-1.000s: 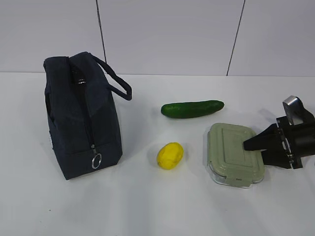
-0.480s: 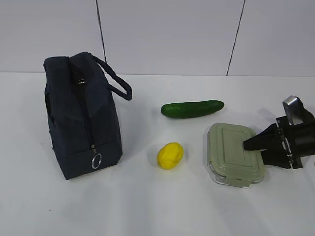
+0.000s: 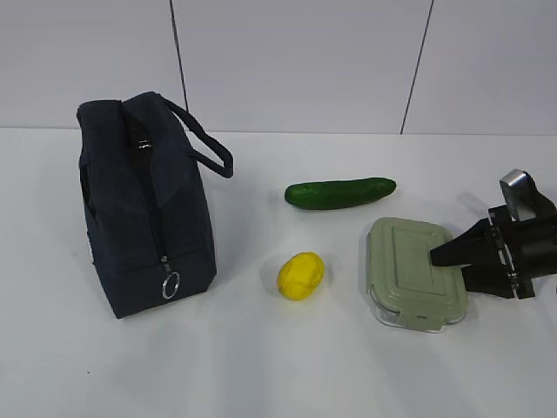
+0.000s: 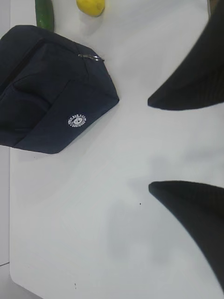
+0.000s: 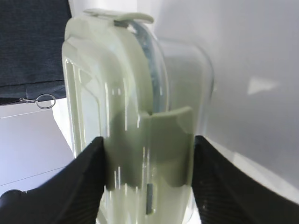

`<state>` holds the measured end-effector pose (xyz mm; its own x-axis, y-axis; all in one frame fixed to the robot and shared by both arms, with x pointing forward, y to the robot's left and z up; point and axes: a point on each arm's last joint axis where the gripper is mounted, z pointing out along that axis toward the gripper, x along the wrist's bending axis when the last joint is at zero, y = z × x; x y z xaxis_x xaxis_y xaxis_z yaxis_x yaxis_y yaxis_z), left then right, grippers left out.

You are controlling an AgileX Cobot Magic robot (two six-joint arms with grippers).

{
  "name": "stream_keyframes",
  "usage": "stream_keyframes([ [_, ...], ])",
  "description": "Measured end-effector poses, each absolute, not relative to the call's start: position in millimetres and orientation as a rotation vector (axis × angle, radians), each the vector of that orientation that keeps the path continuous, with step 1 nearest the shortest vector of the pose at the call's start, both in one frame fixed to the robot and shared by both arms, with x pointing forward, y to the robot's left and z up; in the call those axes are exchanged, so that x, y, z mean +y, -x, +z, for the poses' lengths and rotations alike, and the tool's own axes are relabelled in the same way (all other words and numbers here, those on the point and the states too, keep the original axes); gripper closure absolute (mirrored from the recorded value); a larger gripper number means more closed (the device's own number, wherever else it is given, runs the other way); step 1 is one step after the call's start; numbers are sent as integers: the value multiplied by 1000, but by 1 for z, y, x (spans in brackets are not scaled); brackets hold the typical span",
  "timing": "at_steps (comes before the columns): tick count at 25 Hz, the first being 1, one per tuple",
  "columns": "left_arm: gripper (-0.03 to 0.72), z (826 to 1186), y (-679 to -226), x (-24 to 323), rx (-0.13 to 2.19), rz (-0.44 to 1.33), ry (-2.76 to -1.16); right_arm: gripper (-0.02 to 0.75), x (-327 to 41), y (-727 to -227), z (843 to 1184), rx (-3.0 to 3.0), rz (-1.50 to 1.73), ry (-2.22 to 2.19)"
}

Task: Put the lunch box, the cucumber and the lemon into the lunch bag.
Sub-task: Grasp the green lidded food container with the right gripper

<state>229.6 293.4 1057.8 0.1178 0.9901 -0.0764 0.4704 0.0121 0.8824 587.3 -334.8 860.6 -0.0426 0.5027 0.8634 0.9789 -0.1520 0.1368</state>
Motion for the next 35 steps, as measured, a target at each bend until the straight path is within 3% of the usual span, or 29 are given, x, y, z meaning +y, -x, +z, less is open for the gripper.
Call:
stream_keyframes([
  [35,340,1058,-230,293,1469,803,-1579,316,-335,-587,860,-1549,-1116,1706],
])
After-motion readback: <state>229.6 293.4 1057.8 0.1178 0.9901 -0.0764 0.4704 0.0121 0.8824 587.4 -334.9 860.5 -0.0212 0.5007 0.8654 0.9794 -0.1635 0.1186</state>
